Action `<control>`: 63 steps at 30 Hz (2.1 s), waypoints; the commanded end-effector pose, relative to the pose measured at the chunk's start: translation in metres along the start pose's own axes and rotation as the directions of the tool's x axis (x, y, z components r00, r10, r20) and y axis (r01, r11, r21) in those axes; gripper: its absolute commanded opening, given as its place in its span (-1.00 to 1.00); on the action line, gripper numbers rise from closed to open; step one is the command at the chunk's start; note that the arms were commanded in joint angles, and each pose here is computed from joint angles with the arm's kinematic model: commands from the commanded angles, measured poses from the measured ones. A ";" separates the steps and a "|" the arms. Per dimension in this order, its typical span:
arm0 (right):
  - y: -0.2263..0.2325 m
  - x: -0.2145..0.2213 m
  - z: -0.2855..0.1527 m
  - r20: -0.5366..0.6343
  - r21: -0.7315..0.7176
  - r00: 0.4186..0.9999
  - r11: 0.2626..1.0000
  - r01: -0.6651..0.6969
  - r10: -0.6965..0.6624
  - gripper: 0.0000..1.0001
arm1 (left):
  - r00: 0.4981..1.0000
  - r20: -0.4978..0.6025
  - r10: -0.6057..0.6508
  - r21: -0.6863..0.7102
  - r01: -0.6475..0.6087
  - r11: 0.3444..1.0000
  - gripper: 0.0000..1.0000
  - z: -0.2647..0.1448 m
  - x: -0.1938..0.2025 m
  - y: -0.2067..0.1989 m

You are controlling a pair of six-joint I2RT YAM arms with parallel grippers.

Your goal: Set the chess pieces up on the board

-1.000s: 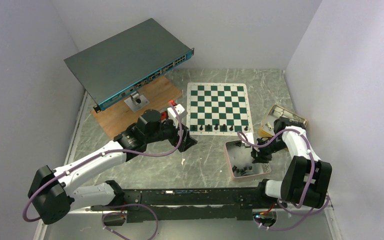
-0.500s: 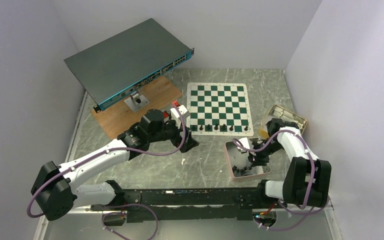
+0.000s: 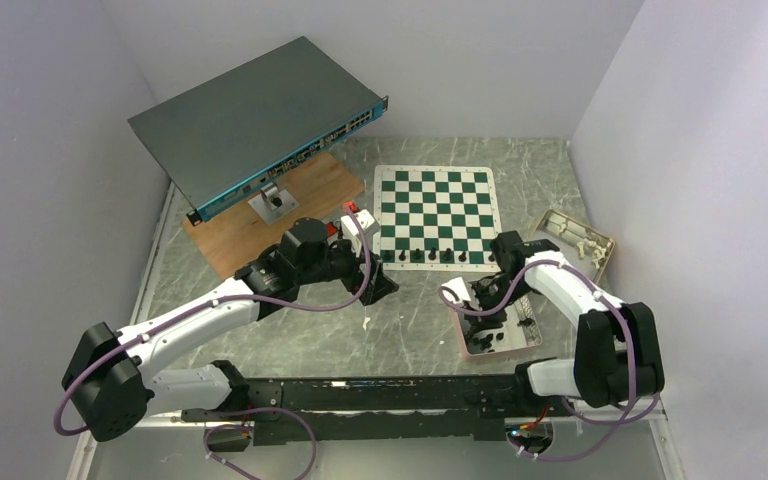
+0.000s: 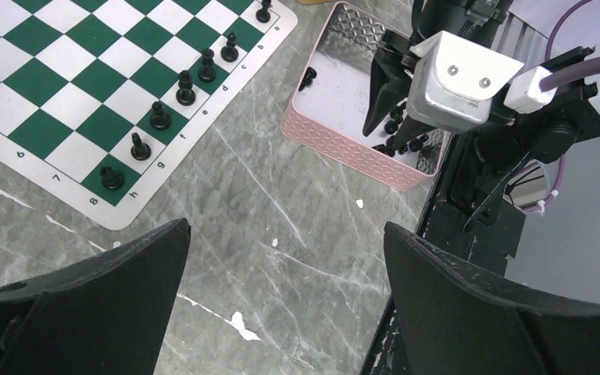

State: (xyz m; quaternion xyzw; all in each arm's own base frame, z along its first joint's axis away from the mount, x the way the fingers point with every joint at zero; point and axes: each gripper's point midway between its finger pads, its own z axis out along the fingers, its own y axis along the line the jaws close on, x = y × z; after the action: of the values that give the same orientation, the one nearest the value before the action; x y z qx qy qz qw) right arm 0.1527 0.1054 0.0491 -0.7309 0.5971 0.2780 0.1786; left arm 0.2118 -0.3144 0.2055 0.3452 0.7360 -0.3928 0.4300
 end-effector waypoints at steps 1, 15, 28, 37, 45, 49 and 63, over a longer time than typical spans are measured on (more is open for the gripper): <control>-0.013 -0.002 0.005 0.005 0.040 1.000 0.999 0.008 -0.008 -0.19 | 0.999 0.035 0.015 0.021 -0.016 1.000 0.98 -0.003 -0.009 -0.004; 0.000 0.009 0.015 -0.060 -0.032 0.998 0.999 0.019 -0.021 -0.10 | 1.000 0.023 0.015 0.020 -0.015 1.000 0.98 -0.001 -0.006 -0.003; 0.005 0.021 0.027 -0.103 -0.056 0.994 0.998 0.018 -0.023 -0.09 | 1.000 0.019 0.008 0.029 -0.008 1.000 0.98 0.001 -0.005 -0.004; 0.002 0.020 0.031 -0.104 -0.045 0.994 0.999 0.020 -0.024 -0.32 | 1.000 0.011 0.003 0.029 -0.003 1.000 0.98 0.002 -0.003 -0.003; -0.009 0.034 0.023 -0.182 0.060 0.982 0.998 -0.035 0.045 -0.68 | 1.000 0.002 -0.004 0.035 0.004 0.999 0.98 0.004 0.000 -0.004; -0.021 0.039 0.010 -0.169 0.169 0.975 0.979 -0.114 0.143 -0.76 | 1.000 -0.002 -0.008 0.046 0.009 0.999 0.97 0.005 0.000 -0.005; -0.041 0.064 -0.008 -0.090 0.348 0.913 0.872 -0.345 0.397 -0.79 | 0.999 -0.006 -0.041 0.098 0.041 0.994 0.98 0.014 0.000 -0.012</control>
State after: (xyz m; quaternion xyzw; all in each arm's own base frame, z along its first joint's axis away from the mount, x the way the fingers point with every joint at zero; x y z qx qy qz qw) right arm 0.1917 0.0649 0.0177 -0.6129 0.7496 0.1649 0.1875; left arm 0.2065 -0.3230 0.1906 0.3488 0.7435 -0.4109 0.3959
